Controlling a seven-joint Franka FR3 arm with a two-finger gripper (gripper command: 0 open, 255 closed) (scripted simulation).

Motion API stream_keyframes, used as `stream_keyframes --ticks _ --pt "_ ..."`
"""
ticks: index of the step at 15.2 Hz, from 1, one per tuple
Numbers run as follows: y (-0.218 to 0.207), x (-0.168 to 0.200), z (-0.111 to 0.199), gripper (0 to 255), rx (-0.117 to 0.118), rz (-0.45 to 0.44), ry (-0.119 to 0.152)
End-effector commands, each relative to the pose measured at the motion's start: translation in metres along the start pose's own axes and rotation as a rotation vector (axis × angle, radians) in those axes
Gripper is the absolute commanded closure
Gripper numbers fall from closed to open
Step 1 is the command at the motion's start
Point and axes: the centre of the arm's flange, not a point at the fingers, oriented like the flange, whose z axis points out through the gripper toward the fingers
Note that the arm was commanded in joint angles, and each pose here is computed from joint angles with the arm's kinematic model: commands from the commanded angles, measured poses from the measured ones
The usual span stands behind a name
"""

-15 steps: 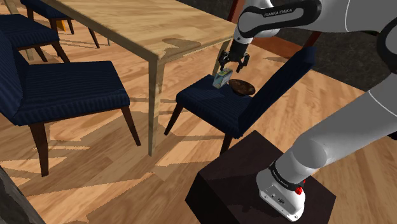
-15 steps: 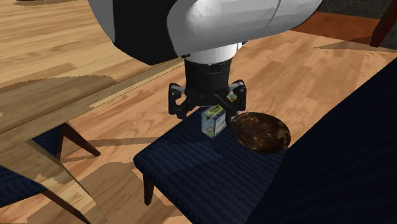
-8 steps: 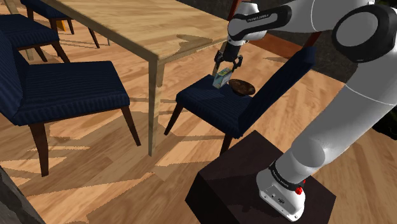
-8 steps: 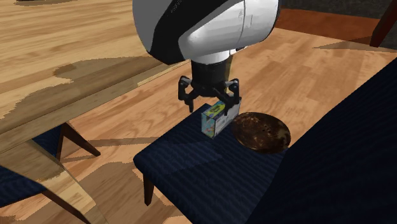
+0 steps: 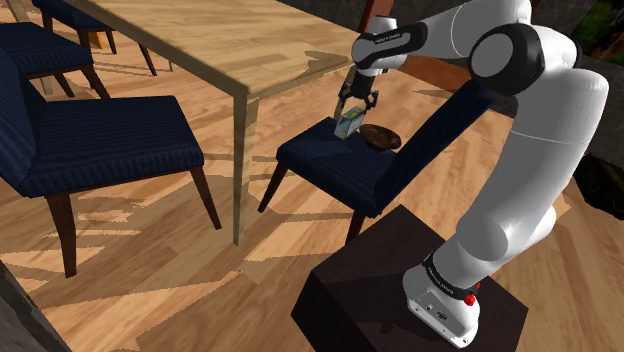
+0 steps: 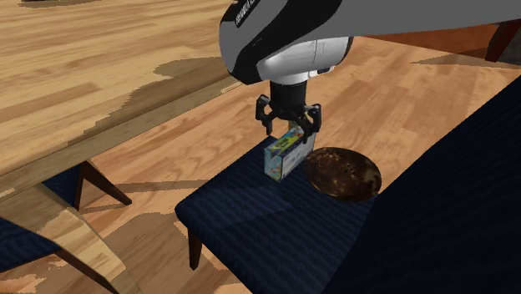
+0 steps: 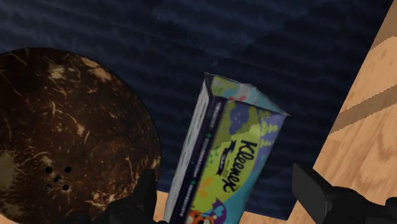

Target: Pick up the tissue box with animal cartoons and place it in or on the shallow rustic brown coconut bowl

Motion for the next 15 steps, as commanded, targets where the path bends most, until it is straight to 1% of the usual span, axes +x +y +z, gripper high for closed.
stream_keyframes --ticks 1,2,9,15 --pt "0.002 0.027 0.013 0 0.000 0.064 0.010" --pt "0.003 0.033 0.016 0 -0.001 0.079 0.011" --pt "0.003 0.033 0.053 0 -0.001 0.079 0.011" --pt "0.003 0.033 0.056 0 -0.001 0.079 0.011"
